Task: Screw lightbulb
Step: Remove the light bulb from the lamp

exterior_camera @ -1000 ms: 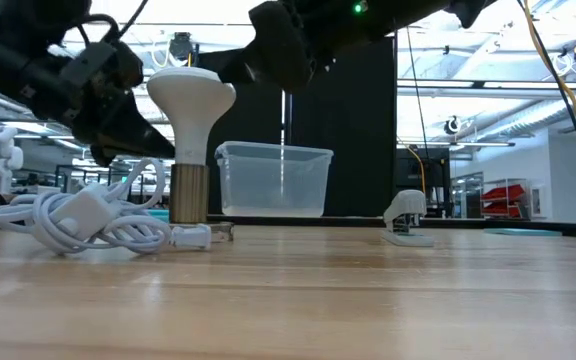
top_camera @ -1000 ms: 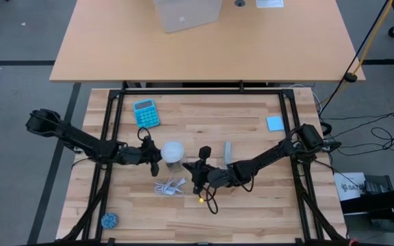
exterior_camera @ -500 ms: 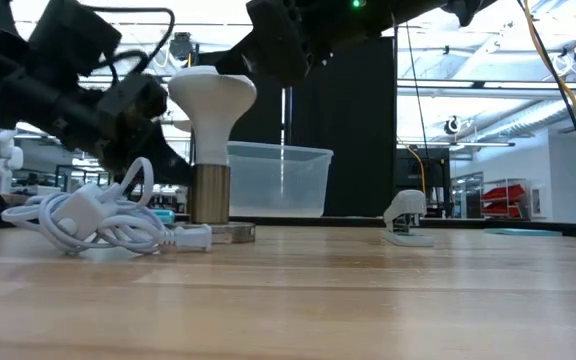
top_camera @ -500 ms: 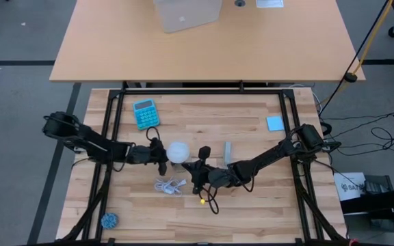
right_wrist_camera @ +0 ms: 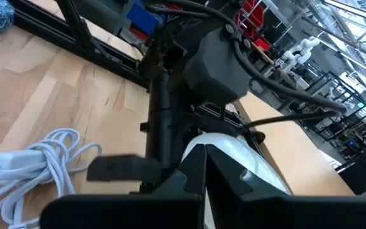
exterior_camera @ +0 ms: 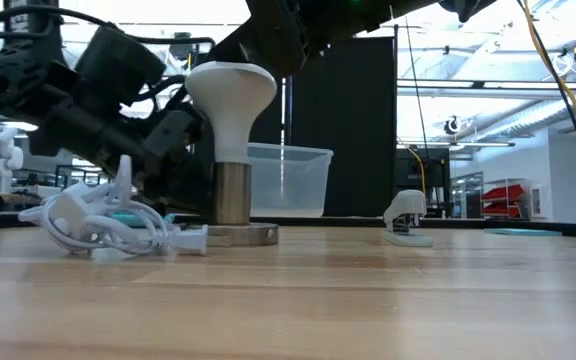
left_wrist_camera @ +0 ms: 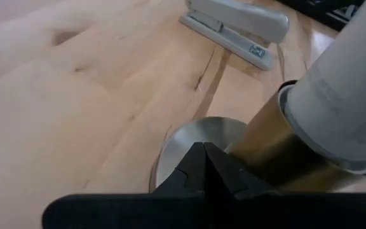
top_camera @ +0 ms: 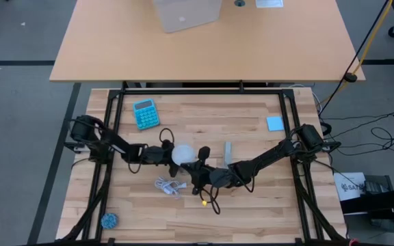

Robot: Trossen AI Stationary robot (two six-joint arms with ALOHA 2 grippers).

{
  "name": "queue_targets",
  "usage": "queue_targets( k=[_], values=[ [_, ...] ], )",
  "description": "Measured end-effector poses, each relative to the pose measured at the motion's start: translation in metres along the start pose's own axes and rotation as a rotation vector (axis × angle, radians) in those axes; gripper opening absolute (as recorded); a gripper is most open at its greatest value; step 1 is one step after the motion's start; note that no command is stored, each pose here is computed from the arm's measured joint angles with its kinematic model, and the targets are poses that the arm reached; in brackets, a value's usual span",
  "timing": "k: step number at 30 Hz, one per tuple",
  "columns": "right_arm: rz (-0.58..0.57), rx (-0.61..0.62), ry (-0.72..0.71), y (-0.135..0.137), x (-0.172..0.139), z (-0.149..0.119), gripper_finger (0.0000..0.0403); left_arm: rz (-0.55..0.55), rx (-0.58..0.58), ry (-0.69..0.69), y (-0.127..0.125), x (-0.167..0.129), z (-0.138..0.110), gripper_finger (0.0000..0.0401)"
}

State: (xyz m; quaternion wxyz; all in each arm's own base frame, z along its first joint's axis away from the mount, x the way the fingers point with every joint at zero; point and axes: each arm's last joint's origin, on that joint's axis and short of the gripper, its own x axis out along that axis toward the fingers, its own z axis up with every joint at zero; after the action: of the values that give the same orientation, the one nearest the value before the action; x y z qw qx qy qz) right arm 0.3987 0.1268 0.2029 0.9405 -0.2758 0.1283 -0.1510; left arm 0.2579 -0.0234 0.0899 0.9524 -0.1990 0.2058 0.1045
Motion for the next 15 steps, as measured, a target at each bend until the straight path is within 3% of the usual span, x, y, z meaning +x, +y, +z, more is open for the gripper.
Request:
queue_targets(
  k=[6,15],
  values=[
    [-0.005,-0.027,-0.008,-0.001,0.000,0.001,0.0000,0.031,0.037,-0.044,-0.004,0.015,0.010,0.0000],
    [-0.010,-0.082,-0.034,0.002,-0.004,0.006,0.0000,0.037,0.116,-0.047,-0.003,0.006,0.021,0.0020]
  ],
)
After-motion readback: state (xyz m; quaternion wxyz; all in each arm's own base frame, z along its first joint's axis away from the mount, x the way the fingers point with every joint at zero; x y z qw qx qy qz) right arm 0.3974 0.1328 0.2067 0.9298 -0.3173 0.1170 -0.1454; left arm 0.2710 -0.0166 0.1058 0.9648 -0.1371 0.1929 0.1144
